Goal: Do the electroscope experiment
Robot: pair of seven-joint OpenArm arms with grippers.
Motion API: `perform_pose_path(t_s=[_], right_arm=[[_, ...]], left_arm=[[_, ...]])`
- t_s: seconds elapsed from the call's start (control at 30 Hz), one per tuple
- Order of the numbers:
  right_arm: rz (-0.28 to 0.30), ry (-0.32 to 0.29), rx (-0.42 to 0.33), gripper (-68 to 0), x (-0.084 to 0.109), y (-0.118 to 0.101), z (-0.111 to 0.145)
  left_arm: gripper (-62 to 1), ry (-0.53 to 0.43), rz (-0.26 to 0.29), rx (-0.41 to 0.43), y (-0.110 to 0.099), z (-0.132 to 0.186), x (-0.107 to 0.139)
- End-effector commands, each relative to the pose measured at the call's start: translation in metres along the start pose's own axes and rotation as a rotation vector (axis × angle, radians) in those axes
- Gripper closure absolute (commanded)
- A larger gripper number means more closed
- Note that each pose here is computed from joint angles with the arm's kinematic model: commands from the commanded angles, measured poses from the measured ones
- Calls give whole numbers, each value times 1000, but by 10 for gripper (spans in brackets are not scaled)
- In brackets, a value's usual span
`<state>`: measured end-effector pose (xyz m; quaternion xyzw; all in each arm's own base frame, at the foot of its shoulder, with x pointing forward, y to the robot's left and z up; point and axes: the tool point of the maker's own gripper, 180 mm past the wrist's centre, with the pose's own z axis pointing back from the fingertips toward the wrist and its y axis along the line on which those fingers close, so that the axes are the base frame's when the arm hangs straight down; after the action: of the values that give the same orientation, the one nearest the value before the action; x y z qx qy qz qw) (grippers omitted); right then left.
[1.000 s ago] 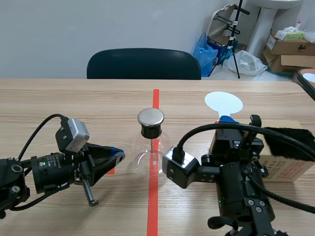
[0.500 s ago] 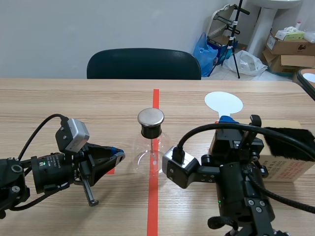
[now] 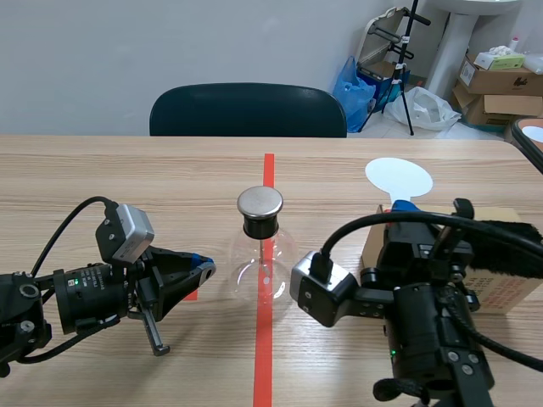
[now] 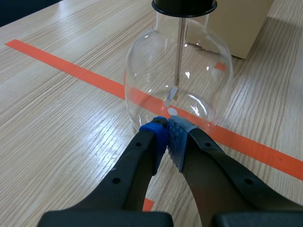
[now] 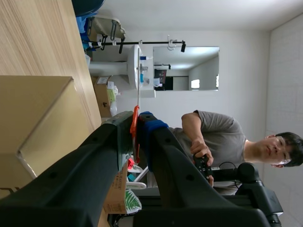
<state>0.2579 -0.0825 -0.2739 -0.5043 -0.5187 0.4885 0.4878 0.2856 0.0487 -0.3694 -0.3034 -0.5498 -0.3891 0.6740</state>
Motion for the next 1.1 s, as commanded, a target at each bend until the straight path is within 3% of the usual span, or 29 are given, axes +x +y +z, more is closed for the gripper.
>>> perform_pose_path(t_s=[0.0,0.13,0.27,0.47,0.67,0.87,1.07], right_arm=[[-7,1,-38,-13,-4,-14,0],[20,-16,-30,-14,-14,-13,8],[43,-56,-61,-15,-21,-16,16],[99,-128,-100,-15,-29,-21,28],[77,-134,-118,-15,-46,-25,28],[82,-157,-91,-15,-58,-7,34],[80,-160,-40,-15,-64,19,32]], left_arm=[[-30,-33,-9,0,2,-1,10],[-30,-36,-11,-2,2,2,11],[-30,-156,-14,-18,-3,23,29],[-30,-193,-41,-86,-28,56,41],[-30,-208,-70,-150,-54,86,61],[-29,-203,-52,-262,-82,113,88],[-26,-205,-98,-259,-90,131,110]])
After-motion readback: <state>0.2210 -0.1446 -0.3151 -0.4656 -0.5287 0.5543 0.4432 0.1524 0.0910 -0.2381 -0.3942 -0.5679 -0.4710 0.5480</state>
